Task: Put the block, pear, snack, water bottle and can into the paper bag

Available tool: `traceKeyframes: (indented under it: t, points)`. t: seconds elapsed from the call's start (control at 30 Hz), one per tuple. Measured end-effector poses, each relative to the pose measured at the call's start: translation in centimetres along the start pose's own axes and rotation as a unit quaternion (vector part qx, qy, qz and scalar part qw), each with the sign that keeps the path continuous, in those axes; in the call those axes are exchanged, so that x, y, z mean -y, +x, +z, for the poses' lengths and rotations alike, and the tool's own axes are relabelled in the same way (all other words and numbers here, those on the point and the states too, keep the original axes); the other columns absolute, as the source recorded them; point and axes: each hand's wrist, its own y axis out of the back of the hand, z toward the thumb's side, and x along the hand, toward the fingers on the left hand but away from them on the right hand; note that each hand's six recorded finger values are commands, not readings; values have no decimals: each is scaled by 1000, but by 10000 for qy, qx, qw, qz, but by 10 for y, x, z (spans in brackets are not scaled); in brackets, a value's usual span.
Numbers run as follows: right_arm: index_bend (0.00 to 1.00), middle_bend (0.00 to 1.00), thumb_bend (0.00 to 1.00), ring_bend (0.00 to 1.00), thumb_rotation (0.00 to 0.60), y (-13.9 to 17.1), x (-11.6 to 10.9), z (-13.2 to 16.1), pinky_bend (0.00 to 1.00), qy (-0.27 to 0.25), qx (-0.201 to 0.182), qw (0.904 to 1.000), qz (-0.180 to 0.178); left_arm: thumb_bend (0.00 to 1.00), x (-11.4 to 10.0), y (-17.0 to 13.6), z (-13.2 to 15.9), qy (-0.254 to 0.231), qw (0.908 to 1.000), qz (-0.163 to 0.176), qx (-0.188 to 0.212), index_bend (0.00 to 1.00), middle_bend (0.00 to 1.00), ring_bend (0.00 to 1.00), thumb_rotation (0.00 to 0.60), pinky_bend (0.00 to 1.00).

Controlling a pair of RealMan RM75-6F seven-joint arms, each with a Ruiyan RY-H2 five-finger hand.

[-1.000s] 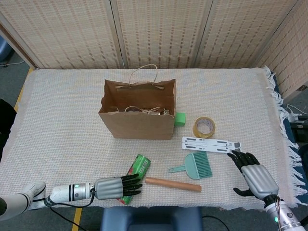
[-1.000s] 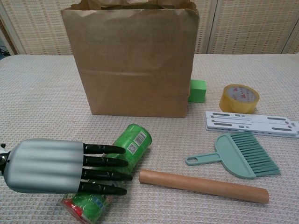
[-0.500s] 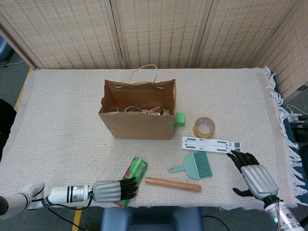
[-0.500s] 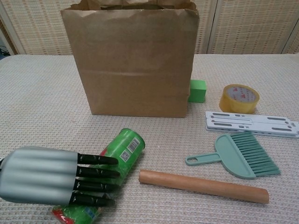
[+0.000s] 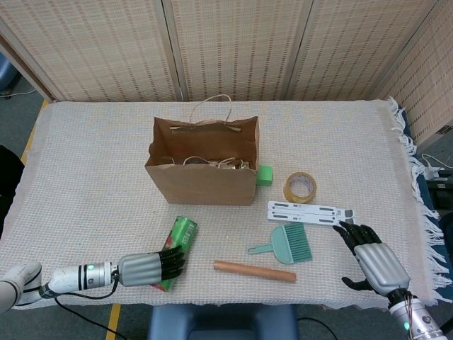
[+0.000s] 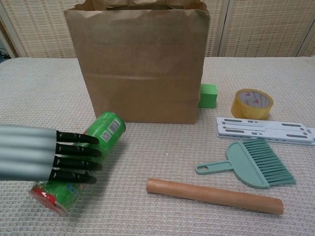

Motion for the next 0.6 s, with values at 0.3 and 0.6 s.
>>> traceKeyframes:
  t: [0.3, 0.6]
  points:
    - [0, 0, 95, 0, 600, 2, 0, 2, 0, 12, -32, 10000, -16, 628, 23, -74, -62, 272, 9901, -949, -997, 600, 623, 607, 600, 741]
    - [0, 0, 95, 0, 600, 3, 2, 5, 0, 50, -50, 10000, -6, 628, 17, -99, -117, -21, 9606, -747, -2677, 602, 624, 609, 600, 737]
